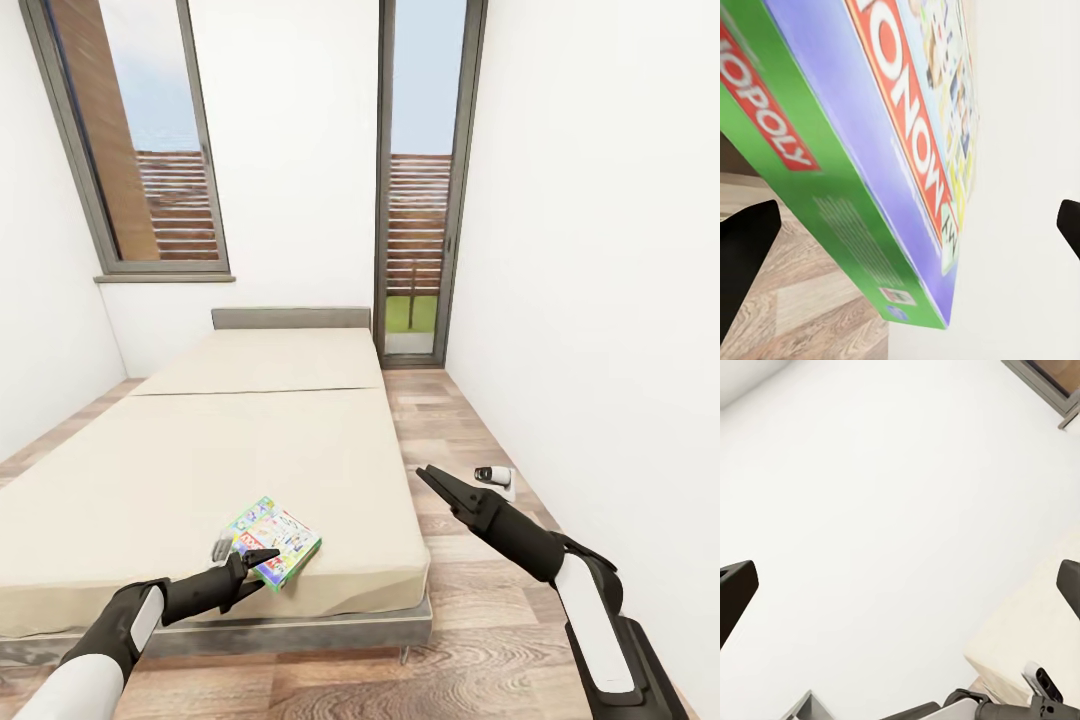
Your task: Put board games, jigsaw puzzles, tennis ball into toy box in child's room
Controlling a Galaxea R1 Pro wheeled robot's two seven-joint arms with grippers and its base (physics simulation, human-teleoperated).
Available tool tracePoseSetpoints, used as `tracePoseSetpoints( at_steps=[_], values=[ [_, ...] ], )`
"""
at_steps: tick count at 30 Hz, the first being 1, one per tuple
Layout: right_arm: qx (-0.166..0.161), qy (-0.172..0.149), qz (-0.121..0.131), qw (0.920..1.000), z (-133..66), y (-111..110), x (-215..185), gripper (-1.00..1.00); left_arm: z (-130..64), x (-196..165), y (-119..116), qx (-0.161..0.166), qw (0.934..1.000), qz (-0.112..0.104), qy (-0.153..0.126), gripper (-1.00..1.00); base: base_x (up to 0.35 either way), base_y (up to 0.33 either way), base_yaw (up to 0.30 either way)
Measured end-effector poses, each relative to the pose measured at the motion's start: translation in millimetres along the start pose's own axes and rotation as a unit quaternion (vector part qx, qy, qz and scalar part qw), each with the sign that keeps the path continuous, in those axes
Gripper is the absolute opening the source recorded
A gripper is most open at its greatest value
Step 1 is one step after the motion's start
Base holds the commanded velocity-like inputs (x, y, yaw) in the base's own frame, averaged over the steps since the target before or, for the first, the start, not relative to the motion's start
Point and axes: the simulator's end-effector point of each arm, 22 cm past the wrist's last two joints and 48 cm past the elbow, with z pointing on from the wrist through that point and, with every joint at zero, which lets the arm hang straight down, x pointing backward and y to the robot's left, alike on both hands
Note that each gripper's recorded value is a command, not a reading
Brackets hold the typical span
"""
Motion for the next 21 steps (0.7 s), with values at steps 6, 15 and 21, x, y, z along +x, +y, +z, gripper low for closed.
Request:
tracePoseSetpoints(
  at_steps=[6, 15, 21],
  values=[
    [0.000, 0.000, 0.000, 1.0000, 0.0, -0.1, 0.0, 1.00, -0.2, -6.0, -4.6, 0.010, 0.9999, 0.001, -0.013, -1.00, 0.000, 0.000, 0.000],
    [0.000, 0.000, 0.000, 1.0000, -0.1, 0.1, 0.0, 1.00, -0.2, -6.5, -7.9, 0.017, 0.9997, -0.005, -0.014, -1.00, 0.000, 0.000, 0.000],
    [0.000, 0.000, 0.000, 1.0000, 0.2, 0.2, 0.2, 1.00, -0.3, -6.7, -9.5, 0.021, 0.9997, -0.006, -0.014, -1.00, 0.000, 0.000, 0.000]
  ],
)
